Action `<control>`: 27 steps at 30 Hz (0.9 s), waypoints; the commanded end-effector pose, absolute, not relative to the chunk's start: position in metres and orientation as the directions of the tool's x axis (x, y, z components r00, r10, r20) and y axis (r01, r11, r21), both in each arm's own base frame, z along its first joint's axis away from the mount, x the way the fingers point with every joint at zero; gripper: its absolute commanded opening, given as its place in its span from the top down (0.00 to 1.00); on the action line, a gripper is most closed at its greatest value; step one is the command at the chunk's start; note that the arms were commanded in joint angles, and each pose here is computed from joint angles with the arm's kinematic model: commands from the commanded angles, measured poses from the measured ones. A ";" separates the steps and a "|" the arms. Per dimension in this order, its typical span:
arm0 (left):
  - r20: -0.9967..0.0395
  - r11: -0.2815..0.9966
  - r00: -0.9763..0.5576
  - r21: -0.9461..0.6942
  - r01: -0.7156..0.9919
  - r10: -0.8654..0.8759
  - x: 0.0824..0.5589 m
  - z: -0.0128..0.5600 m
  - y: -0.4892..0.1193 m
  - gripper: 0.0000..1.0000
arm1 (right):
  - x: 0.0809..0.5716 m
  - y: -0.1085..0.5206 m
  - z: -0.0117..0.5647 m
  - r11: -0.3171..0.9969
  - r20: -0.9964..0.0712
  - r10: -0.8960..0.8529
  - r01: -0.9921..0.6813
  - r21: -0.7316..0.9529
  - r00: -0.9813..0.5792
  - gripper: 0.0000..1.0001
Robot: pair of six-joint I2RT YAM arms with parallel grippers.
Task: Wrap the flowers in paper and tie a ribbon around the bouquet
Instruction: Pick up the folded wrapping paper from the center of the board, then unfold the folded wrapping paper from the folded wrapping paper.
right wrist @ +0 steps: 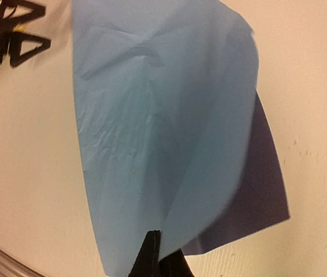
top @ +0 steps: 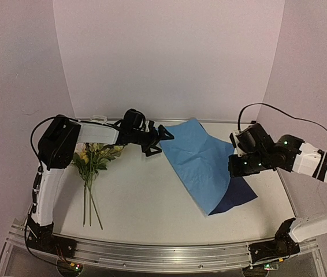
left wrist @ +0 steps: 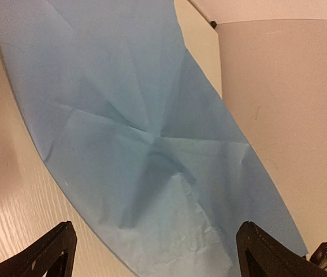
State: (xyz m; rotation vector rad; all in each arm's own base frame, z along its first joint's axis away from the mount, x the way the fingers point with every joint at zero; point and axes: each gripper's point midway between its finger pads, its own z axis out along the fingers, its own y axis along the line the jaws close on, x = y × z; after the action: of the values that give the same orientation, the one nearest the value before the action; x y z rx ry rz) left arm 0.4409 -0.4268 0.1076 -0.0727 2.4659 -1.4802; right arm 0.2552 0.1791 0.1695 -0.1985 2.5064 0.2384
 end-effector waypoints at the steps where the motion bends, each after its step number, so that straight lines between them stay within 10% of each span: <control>1: -0.223 0.350 -0.952 -0.926 0.140 -0.209 0.428 0.194 -0.413 0.00 | 0.256 0.222 0.207 0.885 -0.664 -0.423 -0.439 -0.156 -0.617 1.00; 13: -0.059 0.284 -0.982 -0.959 0.005 -0.181 0.381 0.214 -0.396 0.00 | 0.190 0.337 0.226 0.475 -0.526 -0.820 -0.782 -0.403 -0.226 1.00; 27: -0.125 0.319 -0.980 -0.945 0.070 -0.155 0.350 0.243 -0.376 0.04 | 0.156 0.376 0.217 0.204 -0.351 -0.936 -0.849 -0.487 -0.024 1.00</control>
State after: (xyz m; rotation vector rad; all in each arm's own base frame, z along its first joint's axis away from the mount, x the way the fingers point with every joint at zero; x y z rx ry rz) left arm 0.3682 -0.3859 0.2066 -0.1611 2.4515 -1.7237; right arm 0.1562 0.3736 0.2079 -1.6107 1.9315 -0.1270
